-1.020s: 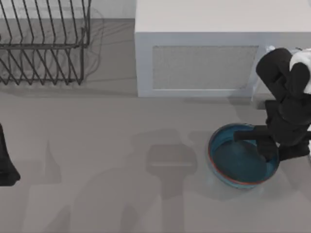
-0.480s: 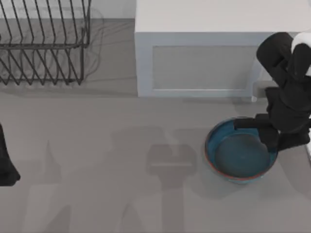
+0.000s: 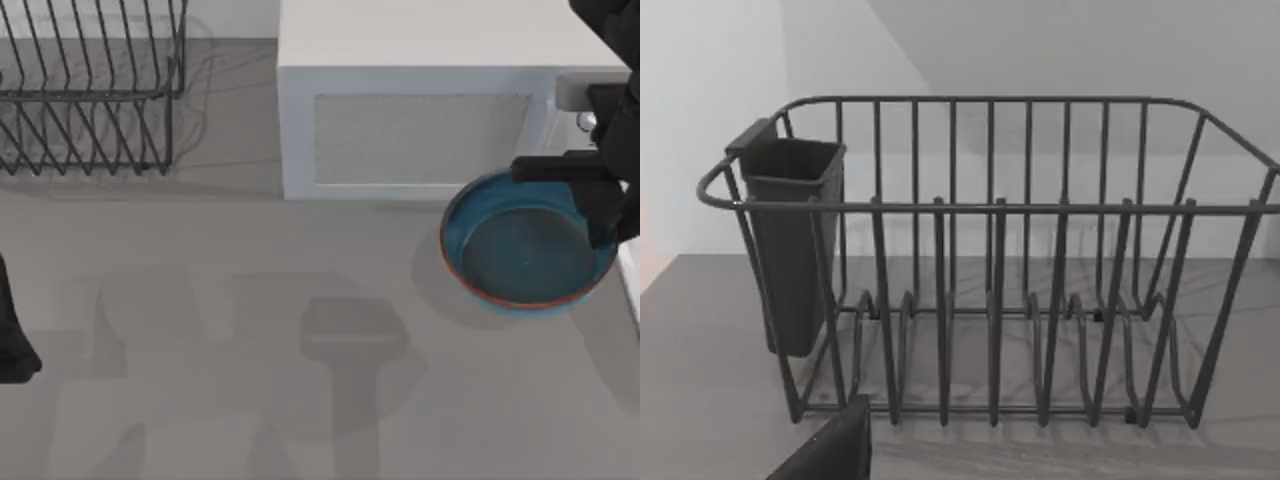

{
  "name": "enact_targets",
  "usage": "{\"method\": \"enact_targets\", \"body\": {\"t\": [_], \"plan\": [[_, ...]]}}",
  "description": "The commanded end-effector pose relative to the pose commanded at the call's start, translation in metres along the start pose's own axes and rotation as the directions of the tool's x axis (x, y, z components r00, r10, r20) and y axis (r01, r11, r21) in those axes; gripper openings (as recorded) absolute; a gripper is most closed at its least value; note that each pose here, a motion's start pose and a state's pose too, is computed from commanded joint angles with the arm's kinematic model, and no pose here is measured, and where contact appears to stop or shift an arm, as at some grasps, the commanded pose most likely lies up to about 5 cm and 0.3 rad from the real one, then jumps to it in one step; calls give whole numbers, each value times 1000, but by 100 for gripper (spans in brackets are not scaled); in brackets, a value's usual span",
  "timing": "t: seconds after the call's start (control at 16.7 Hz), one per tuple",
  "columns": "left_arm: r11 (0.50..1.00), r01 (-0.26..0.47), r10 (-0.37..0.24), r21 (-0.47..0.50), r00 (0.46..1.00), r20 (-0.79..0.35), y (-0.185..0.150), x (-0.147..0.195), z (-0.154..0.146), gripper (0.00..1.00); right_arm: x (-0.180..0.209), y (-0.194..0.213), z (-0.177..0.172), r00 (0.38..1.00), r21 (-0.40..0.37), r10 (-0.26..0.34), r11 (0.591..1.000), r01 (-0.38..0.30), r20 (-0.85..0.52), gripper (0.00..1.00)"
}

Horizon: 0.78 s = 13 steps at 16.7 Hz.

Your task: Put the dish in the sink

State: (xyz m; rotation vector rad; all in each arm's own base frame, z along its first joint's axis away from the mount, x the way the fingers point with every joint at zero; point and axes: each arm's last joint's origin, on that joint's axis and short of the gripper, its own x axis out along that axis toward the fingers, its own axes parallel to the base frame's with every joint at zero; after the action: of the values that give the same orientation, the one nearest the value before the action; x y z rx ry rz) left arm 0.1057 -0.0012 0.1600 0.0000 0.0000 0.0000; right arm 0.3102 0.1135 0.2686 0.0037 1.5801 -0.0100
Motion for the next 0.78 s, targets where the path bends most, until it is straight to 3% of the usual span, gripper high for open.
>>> {"method": "enact_targets", "body": {"t": [0.48, 0.78], "plan": [[1000, 0, 0, 0, 1000, 0, 0, 0, 0, 100, -8, -2, -2, 1000, 3, 9, 1000, -9, 11, 0], [1000, 0, 0, 0, 1000, 0, 0, 0, 0, 100, 13, -37, 2, 992, 70, 102, 992, -108, 72, 0]]}}
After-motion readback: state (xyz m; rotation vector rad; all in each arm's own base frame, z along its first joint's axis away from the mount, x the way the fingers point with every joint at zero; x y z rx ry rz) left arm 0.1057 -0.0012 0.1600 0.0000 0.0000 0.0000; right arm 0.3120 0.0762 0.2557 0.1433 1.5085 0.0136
